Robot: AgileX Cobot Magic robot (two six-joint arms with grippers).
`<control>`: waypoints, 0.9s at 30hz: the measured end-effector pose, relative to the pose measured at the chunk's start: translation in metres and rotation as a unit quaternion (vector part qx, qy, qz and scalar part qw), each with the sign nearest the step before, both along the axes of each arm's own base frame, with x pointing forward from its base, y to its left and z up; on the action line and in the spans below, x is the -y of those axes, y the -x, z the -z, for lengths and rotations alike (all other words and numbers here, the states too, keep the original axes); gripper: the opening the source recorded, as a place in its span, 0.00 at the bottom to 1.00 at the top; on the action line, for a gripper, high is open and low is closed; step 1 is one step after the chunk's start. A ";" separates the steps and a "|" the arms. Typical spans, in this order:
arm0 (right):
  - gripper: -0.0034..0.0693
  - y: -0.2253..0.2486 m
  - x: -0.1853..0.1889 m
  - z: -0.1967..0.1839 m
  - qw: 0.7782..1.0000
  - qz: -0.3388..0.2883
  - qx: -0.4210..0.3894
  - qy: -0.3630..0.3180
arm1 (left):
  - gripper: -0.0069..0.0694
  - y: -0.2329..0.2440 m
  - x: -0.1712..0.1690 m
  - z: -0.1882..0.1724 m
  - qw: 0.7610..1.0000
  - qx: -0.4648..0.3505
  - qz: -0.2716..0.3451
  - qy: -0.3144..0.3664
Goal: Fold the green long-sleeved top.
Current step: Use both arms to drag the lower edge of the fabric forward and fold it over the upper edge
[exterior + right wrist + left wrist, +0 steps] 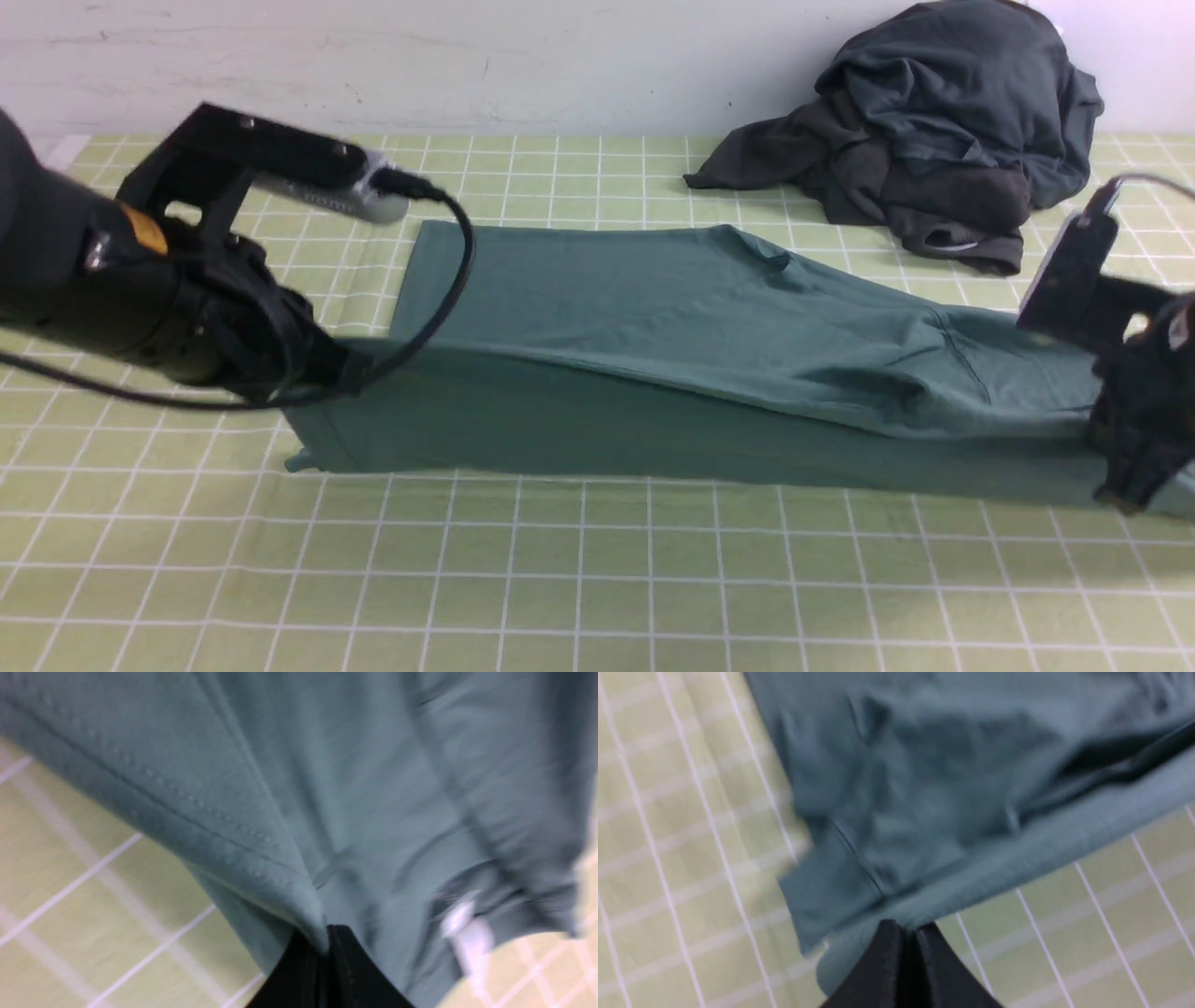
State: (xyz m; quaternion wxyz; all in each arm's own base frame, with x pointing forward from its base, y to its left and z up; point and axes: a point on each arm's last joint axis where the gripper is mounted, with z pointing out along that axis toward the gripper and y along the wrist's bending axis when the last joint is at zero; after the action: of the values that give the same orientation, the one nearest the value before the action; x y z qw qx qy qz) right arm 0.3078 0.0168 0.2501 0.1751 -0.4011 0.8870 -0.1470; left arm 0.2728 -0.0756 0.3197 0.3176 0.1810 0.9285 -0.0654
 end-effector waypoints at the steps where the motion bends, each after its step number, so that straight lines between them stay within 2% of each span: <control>1: 0.04 -0.001 0.000 -0.002 1.000 0.000 0.004 -0.001 | 0.09 -0.002 0.000 0.000 1.000 0.002 -0.002 0.001; 5: 0.04 -0.034 0.010 -0.023 0.995 0.035 0.082 -0.040 | 0.09 -0.065 0.007 0.003 1.000 0.018 -0.013 -0.005; 10: 0.04 -0.062 0.011 -0.022 0.993 0.038 0.100 -0.045 | 0.09 -0.112 0.016 0.013 1.000 0.023 -0.011 -0.015; 12: 0.04 -0.085 0.010 -0.011 0.994 0.037 0.095 -0.041 | 0.09 -0.142 0.021 0.020 0.999 0.025 -0.008 -0.028; 20: 0.04 -0.140 0.008 0.024 0.995 0.035 0.086 -0.037 | 0.09 -0.210 0.026 0.051 0.996 0.035 -0.013 -0.080; 23: 0.04 -0.160 0.008 0.043 0.996 0.034 0.081 -0.034 | 0.09 -0.239 0.023 0.080 0.994 0.036 -0.020 -0.098; 27: 0.07 -0.177 0.007 0.058 0.994 0.049 0.083 -0.043 | 0.10 -0.261 0.019 0.105 0.995 0.037 -0.038 -0.087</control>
State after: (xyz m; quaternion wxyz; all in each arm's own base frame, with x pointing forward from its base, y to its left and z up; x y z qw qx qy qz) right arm 0.4852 0.0099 0.1918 0.2578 -0.3361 0.8934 -0.1500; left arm 0.5334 -0.0946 0.2143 0.3369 0.1749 0.9245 0.0345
